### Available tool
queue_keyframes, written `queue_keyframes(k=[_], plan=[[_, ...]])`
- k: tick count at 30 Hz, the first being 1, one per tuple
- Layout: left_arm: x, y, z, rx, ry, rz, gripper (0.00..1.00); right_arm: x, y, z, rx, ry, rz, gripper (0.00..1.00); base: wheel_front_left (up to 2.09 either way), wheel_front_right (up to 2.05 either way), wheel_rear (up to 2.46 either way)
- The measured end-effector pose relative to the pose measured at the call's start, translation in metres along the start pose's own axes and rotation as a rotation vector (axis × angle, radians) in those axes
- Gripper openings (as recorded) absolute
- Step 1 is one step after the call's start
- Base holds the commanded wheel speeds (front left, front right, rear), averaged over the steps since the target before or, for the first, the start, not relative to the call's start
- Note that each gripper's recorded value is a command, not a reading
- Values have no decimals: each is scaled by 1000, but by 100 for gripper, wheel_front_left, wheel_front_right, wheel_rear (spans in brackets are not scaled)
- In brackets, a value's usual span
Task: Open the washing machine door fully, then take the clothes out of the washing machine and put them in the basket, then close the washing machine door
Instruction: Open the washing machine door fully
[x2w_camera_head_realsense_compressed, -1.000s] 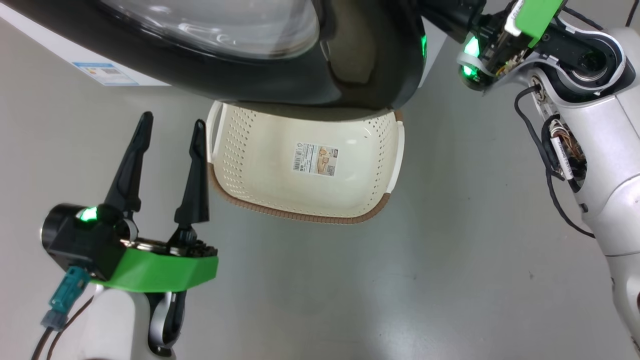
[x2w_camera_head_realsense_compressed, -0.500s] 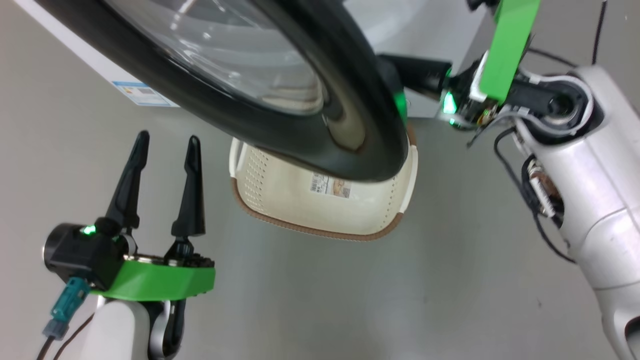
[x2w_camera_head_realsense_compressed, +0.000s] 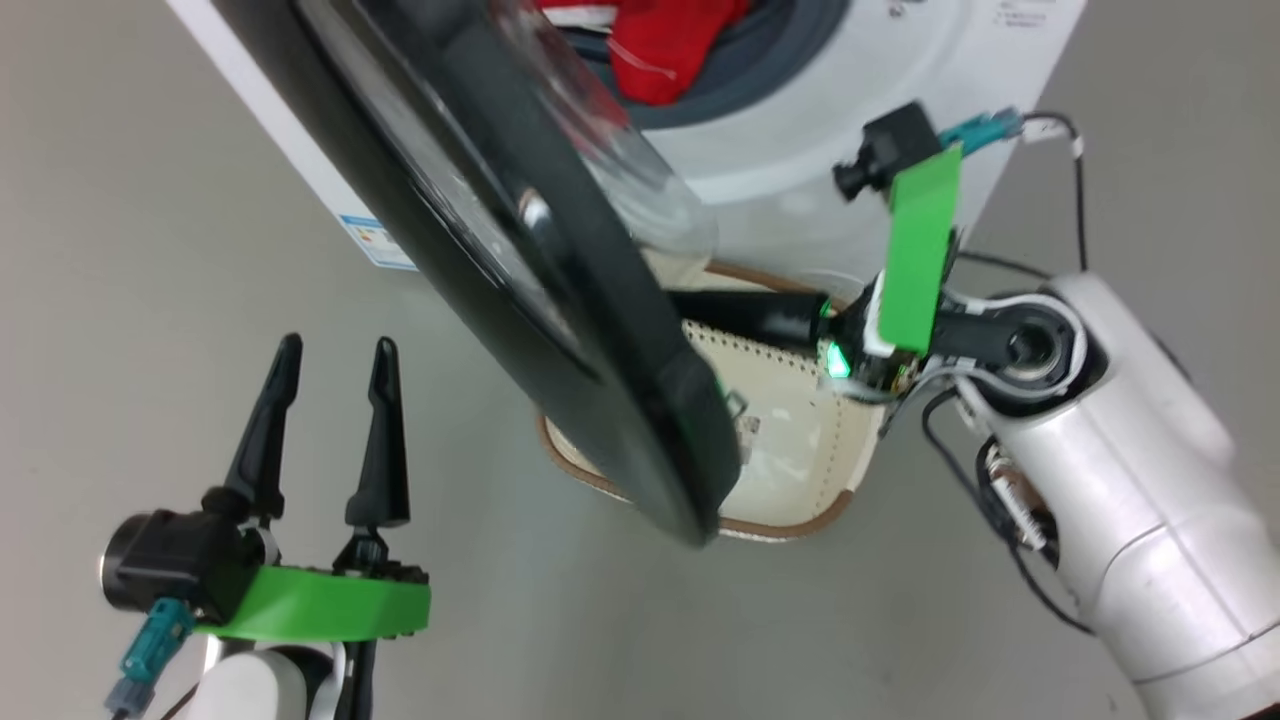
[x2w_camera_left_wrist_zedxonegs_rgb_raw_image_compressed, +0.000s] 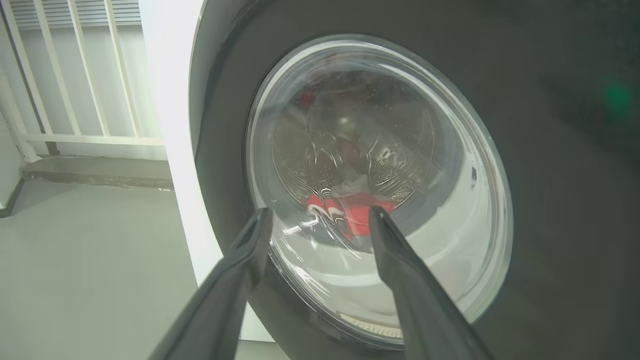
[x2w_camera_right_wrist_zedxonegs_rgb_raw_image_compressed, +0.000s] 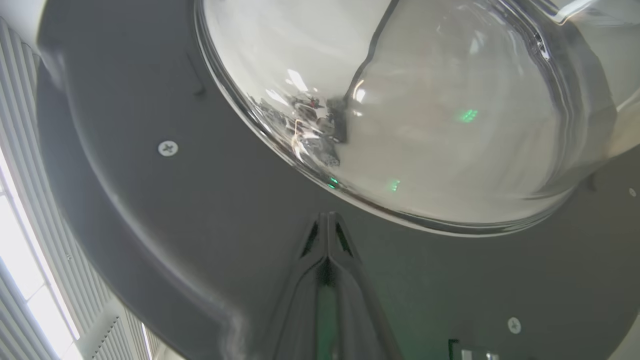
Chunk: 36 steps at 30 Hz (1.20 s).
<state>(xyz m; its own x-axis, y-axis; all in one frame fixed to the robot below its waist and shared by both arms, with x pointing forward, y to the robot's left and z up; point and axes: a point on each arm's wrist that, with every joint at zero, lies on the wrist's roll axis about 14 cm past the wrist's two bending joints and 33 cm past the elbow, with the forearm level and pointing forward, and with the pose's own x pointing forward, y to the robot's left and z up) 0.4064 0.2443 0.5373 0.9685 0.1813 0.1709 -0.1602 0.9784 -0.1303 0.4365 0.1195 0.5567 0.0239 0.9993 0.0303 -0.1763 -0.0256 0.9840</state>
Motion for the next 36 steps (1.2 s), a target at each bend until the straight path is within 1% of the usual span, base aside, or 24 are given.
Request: queue_keyframes(k=[14, 24, 29, 36], plan=[[-45, 37, 26, 15, -37, 115, 100, 42, 18, -66, -14, 176, 11, 0, 0, 0, 0], [-86, 64, 38, 17, -54, 204, 100, 71, 33, -118, -25, 308, 24, 0, 0, 0, 0], [-99, 78, 48, 27, -77, 247, 100, 86, 38, -136, -49, 354, 22, 0, 0, 0, 0], [-110, 90, 45, 38, -61, 291, 100, 96, 35, -149, -29, 391, 32, 0, 0, 0, 0]])
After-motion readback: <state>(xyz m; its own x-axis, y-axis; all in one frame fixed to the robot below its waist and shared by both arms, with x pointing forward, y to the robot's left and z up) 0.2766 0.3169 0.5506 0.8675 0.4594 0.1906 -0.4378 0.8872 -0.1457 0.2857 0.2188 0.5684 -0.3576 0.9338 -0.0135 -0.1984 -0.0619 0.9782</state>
